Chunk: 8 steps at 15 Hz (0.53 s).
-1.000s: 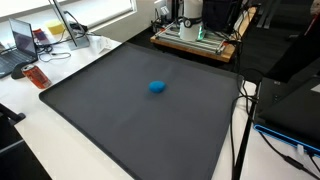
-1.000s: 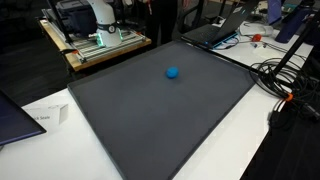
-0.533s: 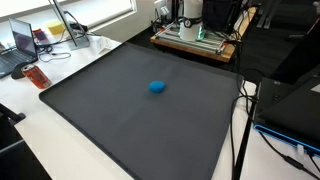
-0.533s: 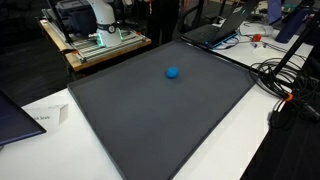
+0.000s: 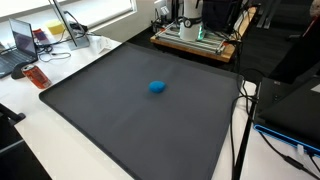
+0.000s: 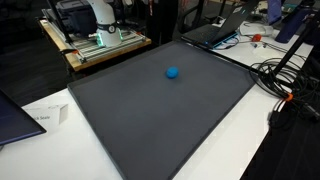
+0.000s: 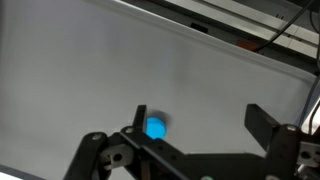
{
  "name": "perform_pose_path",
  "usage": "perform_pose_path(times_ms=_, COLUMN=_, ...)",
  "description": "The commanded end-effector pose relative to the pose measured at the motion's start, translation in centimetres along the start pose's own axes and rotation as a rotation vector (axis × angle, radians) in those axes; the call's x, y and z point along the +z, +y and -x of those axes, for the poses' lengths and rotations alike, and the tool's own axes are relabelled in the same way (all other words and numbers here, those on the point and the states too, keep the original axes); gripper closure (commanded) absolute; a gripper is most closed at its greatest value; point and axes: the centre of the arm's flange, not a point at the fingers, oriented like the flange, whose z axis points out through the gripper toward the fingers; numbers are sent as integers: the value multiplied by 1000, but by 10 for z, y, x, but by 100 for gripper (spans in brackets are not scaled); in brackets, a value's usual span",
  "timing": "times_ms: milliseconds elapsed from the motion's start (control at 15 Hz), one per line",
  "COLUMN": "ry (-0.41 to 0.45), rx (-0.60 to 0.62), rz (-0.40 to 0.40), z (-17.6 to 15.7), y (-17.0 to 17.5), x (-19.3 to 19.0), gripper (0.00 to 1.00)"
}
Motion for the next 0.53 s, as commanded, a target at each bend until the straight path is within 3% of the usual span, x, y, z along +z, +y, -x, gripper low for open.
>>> perform_pose_path(times_ms=0, ry=71, rx=-82, rz=4, z=-23, y=15, x=27, gripper=0)
perform_pose_path(times_ms=200, ry=179, rx=-110, rz=-48, z=-34, y=28, x=56, gripper=0)
perform_pose_path(times_ms=467, ry=239, rx=-140, rz=-77, z=-38, y=41, x=101, gripper=0)
